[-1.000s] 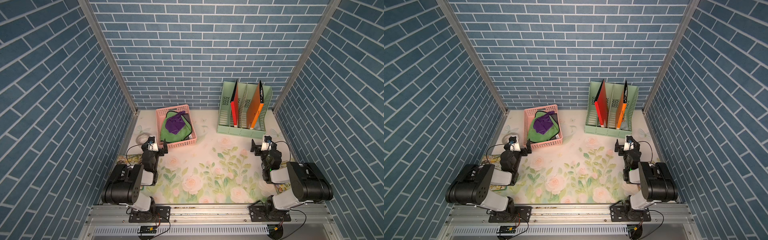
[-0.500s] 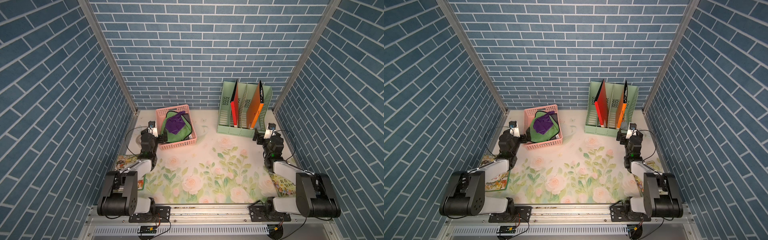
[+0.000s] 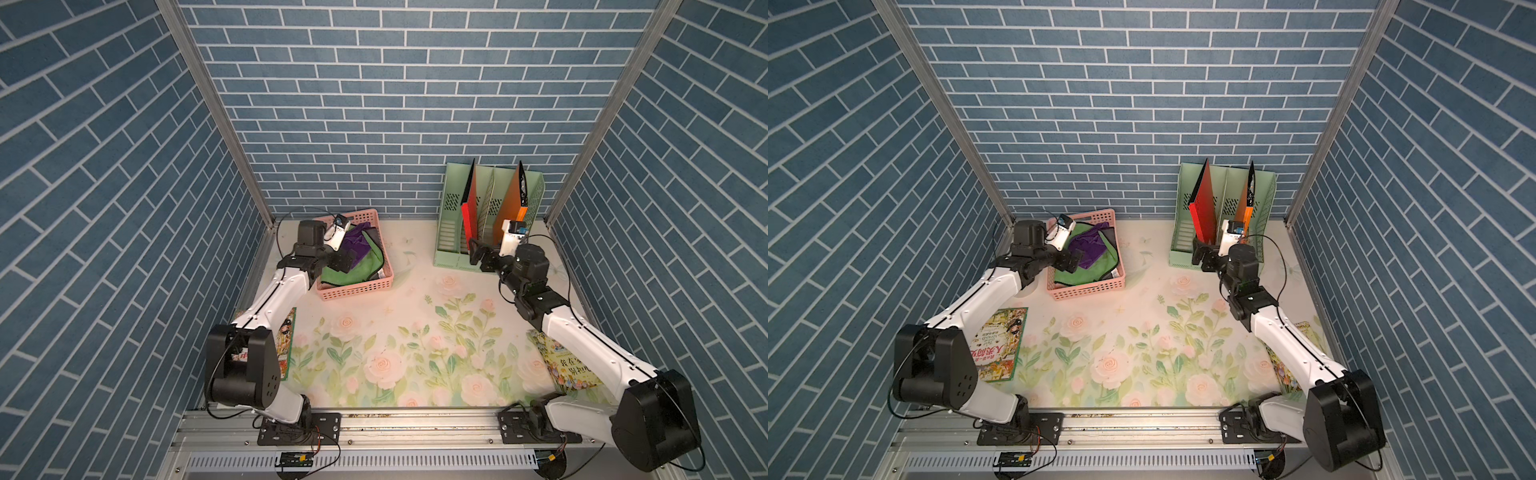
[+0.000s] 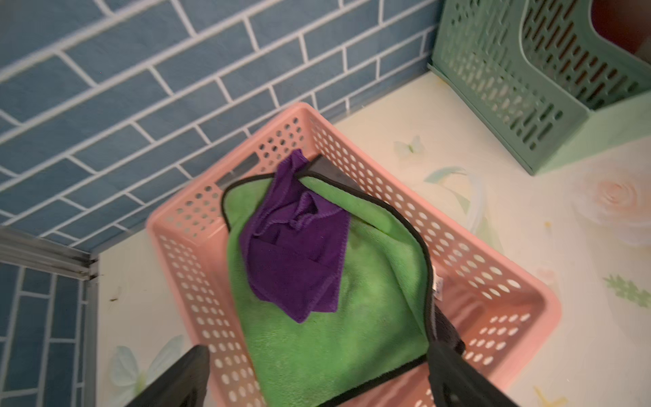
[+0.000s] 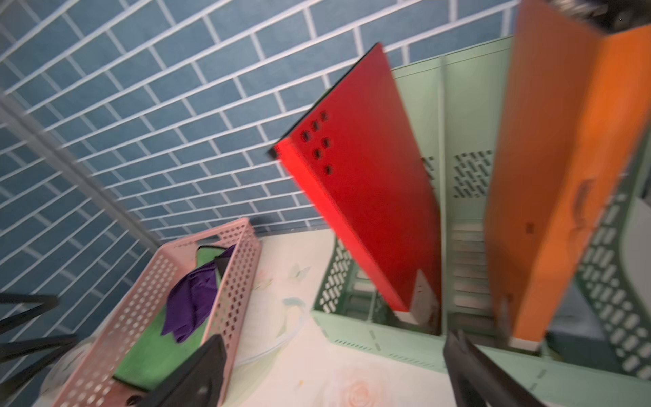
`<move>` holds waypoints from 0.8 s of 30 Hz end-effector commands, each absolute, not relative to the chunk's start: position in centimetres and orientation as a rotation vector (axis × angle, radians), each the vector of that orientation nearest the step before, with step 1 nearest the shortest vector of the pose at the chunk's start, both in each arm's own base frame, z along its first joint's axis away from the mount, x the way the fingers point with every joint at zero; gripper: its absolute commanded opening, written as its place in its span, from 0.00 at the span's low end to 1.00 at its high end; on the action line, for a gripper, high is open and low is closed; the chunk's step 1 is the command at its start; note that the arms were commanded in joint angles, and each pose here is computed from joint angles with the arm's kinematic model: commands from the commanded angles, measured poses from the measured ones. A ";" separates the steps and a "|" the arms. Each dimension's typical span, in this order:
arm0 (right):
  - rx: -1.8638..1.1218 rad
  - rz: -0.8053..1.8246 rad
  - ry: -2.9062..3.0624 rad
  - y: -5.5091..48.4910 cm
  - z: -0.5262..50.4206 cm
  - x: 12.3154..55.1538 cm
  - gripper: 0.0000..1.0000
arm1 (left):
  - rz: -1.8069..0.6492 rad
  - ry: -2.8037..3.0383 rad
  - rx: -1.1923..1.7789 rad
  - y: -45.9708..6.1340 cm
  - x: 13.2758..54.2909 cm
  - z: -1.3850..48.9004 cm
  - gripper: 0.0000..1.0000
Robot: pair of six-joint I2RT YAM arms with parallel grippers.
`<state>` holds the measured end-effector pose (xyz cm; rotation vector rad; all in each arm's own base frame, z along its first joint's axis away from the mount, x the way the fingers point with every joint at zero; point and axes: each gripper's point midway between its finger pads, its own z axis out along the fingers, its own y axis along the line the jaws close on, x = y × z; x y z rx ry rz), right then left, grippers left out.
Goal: Fold the square dishcloth
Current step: Pick up the cleaning item from the bin.
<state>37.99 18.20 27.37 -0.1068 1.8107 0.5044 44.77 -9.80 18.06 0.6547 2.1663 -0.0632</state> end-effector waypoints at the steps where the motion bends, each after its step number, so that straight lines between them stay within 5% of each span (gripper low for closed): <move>1: -0.197 0.359 1.924 19.8 23.9 36.5 0.93 | -0.028 2.266 0.750 -10.7 45.8 15.5 0.94; 7: -0.349 0.282 1.961 24.3 21.5 33.0 0.89 | -0.017 2.448 0.794 -11.2 51.2 11.3 0.68; 24: -0.412 0.322 1.992 26.5 20.4 30.2 0.88 | 0.093 2.530 0.678 -6.3 58.1 6.5 0.66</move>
